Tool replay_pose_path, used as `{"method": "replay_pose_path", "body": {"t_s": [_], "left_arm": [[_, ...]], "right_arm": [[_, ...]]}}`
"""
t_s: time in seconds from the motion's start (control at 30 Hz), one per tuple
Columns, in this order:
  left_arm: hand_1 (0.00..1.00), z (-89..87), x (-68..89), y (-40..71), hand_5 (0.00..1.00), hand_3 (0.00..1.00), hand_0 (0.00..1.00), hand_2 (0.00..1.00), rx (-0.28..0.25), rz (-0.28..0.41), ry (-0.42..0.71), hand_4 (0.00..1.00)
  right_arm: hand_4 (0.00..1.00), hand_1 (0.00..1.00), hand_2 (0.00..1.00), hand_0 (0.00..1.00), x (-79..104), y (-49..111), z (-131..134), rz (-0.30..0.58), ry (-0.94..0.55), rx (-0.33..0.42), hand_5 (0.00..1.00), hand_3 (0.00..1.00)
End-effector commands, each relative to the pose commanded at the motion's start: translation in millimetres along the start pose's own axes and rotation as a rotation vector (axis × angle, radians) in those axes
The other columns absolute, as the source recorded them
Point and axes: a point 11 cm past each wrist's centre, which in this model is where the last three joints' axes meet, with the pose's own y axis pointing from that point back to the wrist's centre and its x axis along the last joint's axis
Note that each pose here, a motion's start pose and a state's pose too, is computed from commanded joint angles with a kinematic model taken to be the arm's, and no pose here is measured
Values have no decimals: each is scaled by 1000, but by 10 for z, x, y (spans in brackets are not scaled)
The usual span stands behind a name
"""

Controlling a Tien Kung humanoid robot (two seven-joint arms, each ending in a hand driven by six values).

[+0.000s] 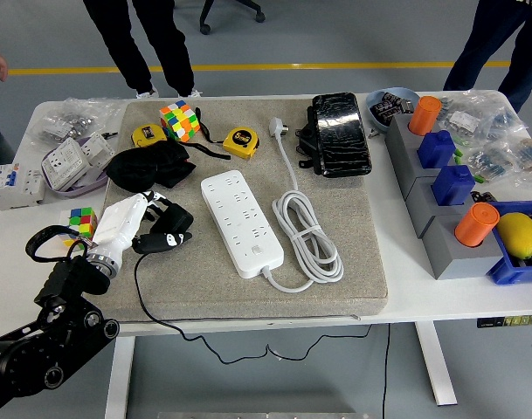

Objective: Put the plug near the board,insert it into the board,press the button,pull the plug out

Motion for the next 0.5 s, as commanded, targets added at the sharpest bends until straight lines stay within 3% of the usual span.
{"method": "replay_pose_path", "body": {"t_s": [0.33, 0.37, 0.5], "left_arm": [[454, 27, 21, 1, 308, 549, 366, 508, -8, 15, 10, 920], [401, 30, 21, 2, 103, 534, 306, 461, -9, 16, 9, 814], [401, 43, 13, 5, 103, 534, 306, 461, -17, 13, -4, 814]], "right_arm": [[923, 646, 629, 569, 6, -1, -19, 3, -3, 6, 486, 541], [923, 646, 629, 569, 5, -1, -19, 3, -3, 6, 486, 540], [923, 646, 629, 569, 0, -1, -18, 1, -3, 7, 486, 540]]}}
